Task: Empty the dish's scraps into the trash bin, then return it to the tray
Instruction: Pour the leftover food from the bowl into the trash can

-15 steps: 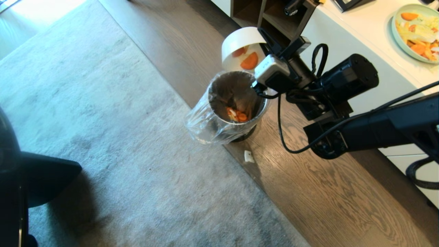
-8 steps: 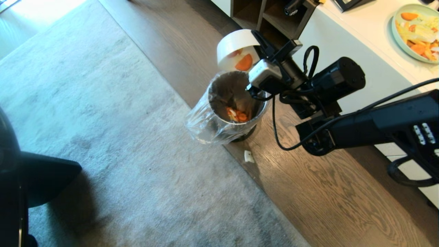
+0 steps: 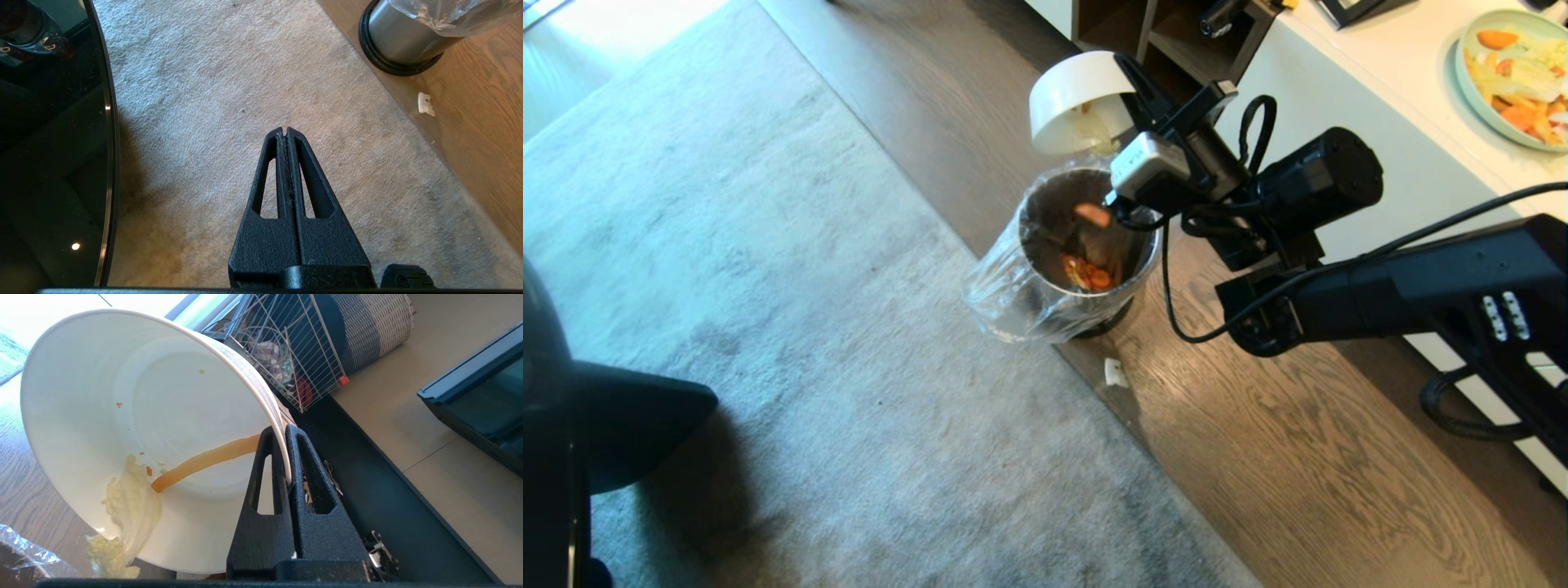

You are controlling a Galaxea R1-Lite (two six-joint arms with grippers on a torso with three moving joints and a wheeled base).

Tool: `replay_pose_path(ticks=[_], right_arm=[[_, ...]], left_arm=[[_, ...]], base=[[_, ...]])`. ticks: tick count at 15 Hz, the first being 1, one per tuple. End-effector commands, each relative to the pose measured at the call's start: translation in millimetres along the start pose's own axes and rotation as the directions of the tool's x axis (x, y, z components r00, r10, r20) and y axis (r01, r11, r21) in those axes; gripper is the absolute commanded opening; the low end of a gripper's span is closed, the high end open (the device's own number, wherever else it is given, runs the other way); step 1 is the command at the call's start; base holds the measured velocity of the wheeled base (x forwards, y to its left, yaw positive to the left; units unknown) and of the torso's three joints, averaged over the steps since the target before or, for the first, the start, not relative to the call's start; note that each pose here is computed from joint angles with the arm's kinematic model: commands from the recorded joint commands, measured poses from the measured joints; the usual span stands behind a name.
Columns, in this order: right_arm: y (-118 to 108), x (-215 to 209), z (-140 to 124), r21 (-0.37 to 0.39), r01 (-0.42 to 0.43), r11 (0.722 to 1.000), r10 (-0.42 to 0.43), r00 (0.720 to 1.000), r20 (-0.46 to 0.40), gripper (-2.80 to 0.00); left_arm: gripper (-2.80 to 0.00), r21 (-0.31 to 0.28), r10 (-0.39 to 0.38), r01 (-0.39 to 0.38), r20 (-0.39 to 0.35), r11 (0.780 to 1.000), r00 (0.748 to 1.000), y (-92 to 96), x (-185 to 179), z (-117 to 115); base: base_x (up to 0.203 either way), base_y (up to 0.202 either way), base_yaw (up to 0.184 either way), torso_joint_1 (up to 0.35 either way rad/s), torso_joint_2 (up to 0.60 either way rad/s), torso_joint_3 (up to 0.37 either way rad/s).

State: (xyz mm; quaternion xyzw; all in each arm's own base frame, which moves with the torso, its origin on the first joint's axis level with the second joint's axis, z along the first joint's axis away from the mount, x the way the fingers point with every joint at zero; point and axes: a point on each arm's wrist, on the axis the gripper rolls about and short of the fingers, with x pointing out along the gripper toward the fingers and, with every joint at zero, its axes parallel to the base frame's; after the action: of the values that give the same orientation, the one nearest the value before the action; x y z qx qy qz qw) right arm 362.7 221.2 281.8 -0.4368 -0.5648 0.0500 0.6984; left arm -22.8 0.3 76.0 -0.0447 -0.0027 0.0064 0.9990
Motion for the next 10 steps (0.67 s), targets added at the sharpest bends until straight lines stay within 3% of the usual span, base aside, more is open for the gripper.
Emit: replay_pose_path(ticks=[1,6,10], right_arm=[[-5,1,1,-0.013,0.046,0.999,-0.046,0.999,0.02,-2.8],[-10,4,4,-0.016,0.062,0.998,-0.061,0.998,0.028,-2.8],[-30,16,13,-0.024,0.129,0.991,-0.127,0.99,0.063,-2.8]], left_arm=[[-2.8,-0.001,0.001,-0.001,0.001,1.0,1.0,0.0,0,0],[-2.8,-0.001,0.001,-0.001,0.001,1.0,1.0,0.0,0,0],[-2.8,-0.001,0.001,-0.001,0.001,1.0,1.0,0.0,0,0]], base=[[0.0,0.0,0.0,0.0,0.0,0.0],[0.0,0.0,0.0,0.0,0.0,0.0],[0.0,0.0,0.0,0.0,0.0,0.0]])
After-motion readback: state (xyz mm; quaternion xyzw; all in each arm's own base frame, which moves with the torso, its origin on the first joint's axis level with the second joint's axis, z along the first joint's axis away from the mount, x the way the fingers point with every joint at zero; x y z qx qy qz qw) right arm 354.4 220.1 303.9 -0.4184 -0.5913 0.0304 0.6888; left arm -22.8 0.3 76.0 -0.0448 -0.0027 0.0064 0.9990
